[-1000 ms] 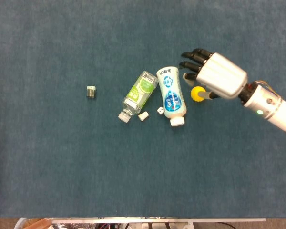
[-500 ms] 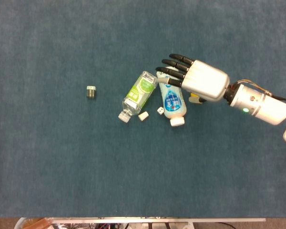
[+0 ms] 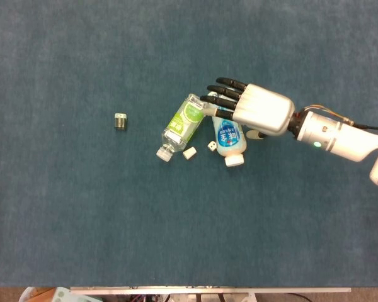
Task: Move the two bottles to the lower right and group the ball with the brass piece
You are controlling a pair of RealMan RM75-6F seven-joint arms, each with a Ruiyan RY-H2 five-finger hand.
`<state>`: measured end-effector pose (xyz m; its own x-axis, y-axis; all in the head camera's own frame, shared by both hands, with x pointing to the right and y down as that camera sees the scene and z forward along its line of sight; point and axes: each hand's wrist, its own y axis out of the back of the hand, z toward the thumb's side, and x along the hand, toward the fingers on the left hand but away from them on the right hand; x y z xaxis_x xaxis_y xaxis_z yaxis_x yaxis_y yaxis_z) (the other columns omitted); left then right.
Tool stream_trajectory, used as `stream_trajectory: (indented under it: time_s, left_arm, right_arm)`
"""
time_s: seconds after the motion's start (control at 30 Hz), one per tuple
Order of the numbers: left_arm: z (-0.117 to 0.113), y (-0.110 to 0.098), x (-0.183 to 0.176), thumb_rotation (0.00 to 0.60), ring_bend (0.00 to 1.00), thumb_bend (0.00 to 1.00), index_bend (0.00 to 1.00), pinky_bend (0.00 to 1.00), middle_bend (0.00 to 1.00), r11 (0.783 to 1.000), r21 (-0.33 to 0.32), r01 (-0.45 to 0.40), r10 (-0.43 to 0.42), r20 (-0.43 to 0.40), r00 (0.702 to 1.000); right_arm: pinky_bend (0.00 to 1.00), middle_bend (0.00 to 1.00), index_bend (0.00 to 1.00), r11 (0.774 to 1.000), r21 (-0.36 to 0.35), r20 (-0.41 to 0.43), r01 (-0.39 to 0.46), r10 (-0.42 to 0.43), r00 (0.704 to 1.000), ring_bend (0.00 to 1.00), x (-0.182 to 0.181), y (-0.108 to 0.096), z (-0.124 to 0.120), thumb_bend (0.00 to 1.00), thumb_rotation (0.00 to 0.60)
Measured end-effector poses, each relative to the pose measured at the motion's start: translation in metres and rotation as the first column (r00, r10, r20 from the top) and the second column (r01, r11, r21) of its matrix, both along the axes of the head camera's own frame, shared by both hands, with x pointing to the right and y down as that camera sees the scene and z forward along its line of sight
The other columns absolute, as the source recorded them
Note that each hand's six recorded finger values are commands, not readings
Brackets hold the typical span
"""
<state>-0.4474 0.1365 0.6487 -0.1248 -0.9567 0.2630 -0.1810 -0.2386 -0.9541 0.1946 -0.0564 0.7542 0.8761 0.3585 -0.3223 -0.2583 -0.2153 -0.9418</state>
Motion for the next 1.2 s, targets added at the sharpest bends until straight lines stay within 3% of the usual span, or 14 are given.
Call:
stream_trajectory:
  time_s: [0.27,0.53,1.2]
  left_arm:
    - [-0.001,0.004,-0.003,0.600,0.15,0.02,0.30,0.41,0.17,1.000,0.004,0.012,-0.012,-0.005,1.000]
    - [0.001,0.006,-0.004,0.600,0.15,0.02,0.30,0.41,0.17,1.000,0.004,0.015,-0.015,-0.010,1.000]
    - [0.000,0.009,-0.008,0.600,0.15,0.02,0.30,0.41,0.17,0.999,0.013,0.031,-0.031,-0.019,0.999]
  right_arm:
    - [0.17,0.16,0.16,0.999,-0.017,-0.028,0.028,-0.028,0.999,0.04,-0.006,0.003,0.012,0.00,0.600]
    - [0.18,0.17,0.18,0.998,-0.033,-0.045,0.053,-0.055,0.998,0.05,-0.013,0.005,0.020,0.00,0.600]
    - [0.23,0.28,0.34,0.994,-0.064,-0.085,0.085,-0.090,0.992,0.14,-0.010,0.012,0.034,0.00,0.600]
